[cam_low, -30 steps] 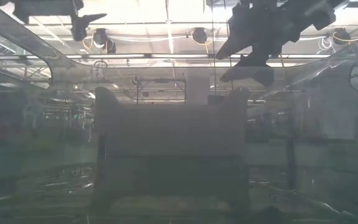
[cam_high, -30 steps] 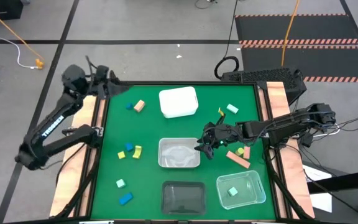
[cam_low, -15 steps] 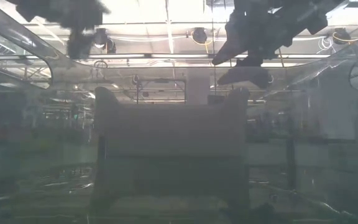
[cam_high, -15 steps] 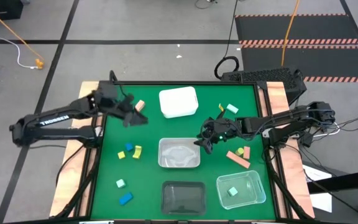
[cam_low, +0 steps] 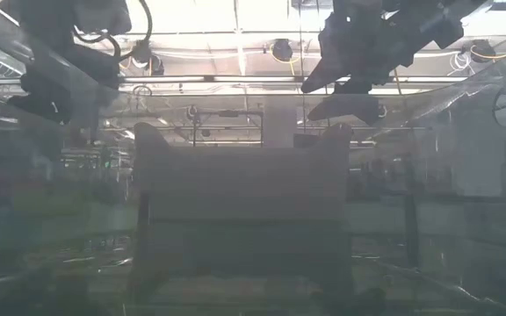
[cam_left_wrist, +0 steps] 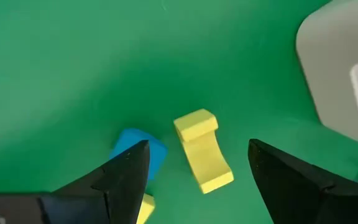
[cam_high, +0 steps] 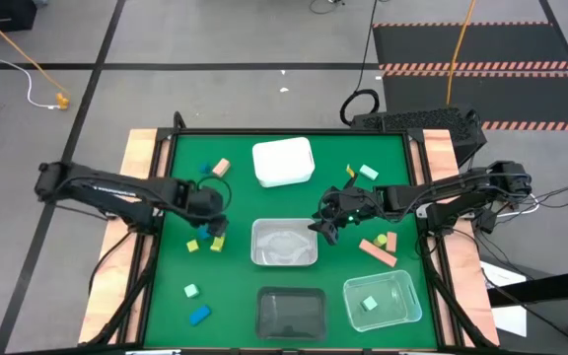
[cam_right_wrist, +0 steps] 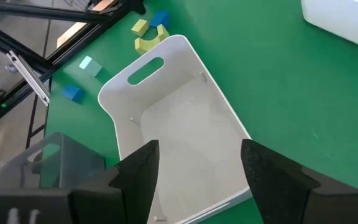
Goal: Sort & place blocks by color
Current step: Put the middle light green block into the white bin
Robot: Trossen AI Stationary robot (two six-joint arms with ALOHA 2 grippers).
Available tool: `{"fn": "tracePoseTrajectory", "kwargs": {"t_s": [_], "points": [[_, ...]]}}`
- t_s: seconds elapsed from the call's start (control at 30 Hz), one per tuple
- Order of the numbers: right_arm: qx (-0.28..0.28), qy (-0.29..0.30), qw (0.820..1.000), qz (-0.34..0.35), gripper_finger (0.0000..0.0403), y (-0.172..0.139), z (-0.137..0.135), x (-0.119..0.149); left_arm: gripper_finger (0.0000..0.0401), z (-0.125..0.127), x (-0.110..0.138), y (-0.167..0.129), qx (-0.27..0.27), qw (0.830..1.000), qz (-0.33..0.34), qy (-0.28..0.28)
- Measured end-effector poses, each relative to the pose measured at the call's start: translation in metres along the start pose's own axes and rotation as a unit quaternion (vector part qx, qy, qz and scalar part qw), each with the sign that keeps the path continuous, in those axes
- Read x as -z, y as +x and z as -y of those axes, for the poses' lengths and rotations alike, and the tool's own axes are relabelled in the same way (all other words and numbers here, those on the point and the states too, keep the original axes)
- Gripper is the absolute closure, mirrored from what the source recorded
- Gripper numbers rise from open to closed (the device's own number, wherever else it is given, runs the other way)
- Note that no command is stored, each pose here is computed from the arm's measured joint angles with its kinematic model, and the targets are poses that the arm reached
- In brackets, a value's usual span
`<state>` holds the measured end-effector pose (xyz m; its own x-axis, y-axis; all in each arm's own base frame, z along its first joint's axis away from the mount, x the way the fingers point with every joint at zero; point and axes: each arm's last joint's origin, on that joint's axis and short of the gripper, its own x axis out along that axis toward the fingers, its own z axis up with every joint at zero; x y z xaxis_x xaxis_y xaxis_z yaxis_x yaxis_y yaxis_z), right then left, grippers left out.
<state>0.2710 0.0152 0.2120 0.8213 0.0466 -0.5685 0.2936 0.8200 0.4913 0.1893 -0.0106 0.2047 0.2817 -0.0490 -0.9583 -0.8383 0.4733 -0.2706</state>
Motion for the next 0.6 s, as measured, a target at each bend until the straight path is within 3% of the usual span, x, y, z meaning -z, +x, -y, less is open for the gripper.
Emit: {"fn": "tracePoseTrajectory", "kwargs": {"t_s": [0.2,0.6], "points": [[0.001,-0.026,1.000,-0.002,0.0186,0.000,0.000,0.000,0.0130,0.018,0.008,0.026,-0.029,0.999,0.013,-0.008],[0.008,-0.029,0.999,-0.013,0.0186,0.002,0.006,0.009,0.0130,0.026,0.017,0.072,-0.118,0.993,0.003,-0.017]]}}
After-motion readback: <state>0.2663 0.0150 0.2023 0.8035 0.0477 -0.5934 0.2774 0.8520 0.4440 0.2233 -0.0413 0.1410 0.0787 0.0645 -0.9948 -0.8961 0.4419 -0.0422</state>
